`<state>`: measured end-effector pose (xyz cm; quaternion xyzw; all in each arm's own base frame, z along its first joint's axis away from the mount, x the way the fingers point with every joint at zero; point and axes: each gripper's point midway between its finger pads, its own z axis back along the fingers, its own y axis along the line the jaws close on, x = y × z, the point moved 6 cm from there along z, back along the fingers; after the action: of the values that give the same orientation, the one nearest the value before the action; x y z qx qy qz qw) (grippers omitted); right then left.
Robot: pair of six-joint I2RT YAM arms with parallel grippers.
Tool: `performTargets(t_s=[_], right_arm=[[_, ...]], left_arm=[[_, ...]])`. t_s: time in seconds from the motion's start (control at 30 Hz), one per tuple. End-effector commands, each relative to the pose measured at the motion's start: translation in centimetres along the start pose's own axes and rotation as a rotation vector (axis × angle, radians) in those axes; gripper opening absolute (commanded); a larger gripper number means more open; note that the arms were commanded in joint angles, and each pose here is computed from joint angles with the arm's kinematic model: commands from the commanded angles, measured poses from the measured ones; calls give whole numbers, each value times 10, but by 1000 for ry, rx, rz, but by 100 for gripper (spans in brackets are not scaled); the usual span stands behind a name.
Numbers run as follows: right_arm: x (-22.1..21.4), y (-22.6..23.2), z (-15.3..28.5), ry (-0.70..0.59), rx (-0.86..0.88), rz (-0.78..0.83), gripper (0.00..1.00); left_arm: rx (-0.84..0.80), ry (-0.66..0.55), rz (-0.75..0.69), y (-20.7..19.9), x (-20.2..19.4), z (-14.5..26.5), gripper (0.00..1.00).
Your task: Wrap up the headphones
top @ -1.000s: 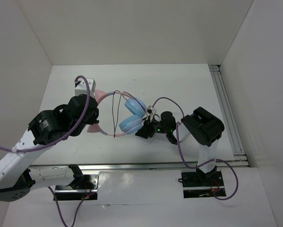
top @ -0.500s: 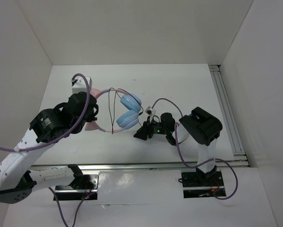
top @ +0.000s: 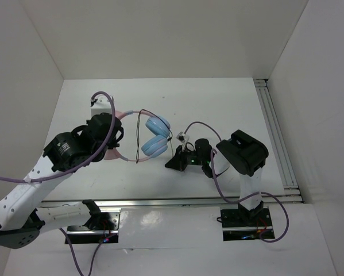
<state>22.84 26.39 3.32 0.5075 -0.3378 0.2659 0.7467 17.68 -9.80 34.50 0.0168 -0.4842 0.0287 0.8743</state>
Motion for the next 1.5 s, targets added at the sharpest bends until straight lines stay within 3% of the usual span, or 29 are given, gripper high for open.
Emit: performTargets(t_s=[0.0, 0.2, 0.3, 0.43, 0.5, 0.57, 0.63, 0.8, 1.2, 1.47], right_arm=[[-13, -4, 1, 31, -28, -14, 0], [-17, -8, 1, 41, -47, -18, 3], [-16, -6, 3, 40, -86, -31, 0], [-10, 6, 12, -31, -282, -43, 0], [-20, 21, 9, 16, -326, -52, 0], [-8, 36, 7, -25, -397, -24, 0], [-21, 56, 3, 37, -463, 8, 0], [-11, 106, -7, 96, -490, 74, 0], [0, 209, -54, 192, -320, 242, 0], [30, 237, -25, 141, -433, 341, 0]], left_arm=[[8, -106, 112, 2, 21, 2, 0], [85, -122, 145, 14, 23, -4, 0], [171, -128, 192, 28, 22, -7, 0], [255, -140, 255, 39, 28, -15, 0], [291, -145, 290, 42, 32, -24, 0], [295, -118, 299, 34, 33, -40, 0], [312, -95, 293, 26, 34, -59, 0], [336, -31, 302, 10, 28, -88, 0], [268, 69, 341, 1, 7, -115, 0], [307, 117, 216, 6, -3, -129, 0]])
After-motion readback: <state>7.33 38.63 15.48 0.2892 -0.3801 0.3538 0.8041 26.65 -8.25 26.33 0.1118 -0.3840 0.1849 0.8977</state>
